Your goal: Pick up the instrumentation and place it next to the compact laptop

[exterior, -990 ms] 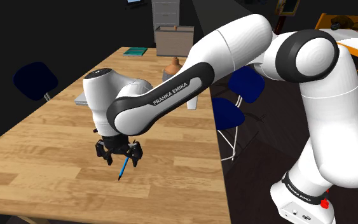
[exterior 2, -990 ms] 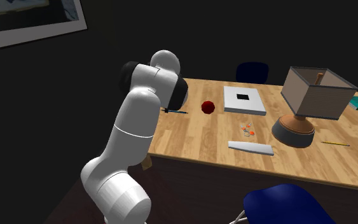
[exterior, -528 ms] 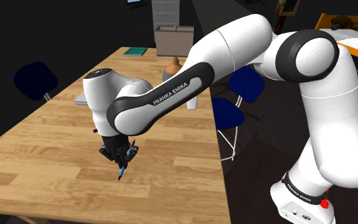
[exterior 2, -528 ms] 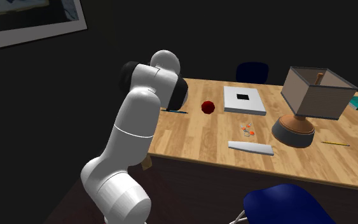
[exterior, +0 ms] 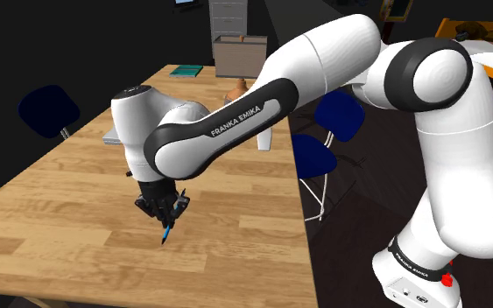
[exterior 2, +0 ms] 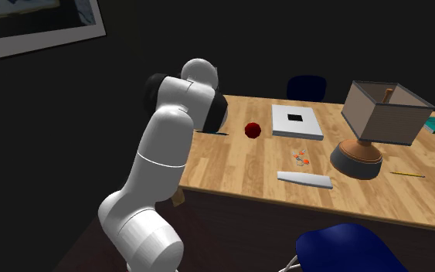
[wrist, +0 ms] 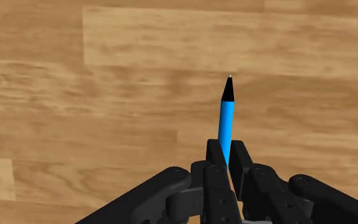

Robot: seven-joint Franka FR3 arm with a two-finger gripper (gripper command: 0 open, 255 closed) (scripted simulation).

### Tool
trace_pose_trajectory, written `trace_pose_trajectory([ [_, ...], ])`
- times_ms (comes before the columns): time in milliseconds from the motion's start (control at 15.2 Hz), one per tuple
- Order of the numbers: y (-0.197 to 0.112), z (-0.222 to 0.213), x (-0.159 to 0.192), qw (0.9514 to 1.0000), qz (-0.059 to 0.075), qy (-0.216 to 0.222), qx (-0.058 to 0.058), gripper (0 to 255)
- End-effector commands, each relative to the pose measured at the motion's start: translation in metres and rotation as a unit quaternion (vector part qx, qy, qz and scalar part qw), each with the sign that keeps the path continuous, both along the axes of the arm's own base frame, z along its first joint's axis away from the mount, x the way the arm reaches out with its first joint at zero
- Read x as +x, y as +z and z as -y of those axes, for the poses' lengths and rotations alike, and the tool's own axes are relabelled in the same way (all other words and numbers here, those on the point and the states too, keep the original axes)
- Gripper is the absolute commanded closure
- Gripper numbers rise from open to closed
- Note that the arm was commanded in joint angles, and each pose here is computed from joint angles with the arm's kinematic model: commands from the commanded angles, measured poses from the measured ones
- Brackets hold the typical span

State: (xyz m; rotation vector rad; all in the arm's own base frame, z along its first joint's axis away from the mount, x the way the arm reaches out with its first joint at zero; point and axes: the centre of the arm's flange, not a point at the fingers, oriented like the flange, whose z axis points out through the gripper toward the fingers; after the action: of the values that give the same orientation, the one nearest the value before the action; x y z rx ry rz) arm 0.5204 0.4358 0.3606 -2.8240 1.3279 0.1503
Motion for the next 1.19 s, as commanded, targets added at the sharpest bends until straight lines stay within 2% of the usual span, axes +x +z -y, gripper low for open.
trace_pose_trajectory([
  [0,0.009,0.0,0.0,1.0,0.0,0.0,0.0,255],
  [990,0.089,0.0,0.0,1.0,0.0,0.0,0.0,255],
  [1122,0.089,0.01,0.008,1.0,0.0,0.0,0.0,255],
])
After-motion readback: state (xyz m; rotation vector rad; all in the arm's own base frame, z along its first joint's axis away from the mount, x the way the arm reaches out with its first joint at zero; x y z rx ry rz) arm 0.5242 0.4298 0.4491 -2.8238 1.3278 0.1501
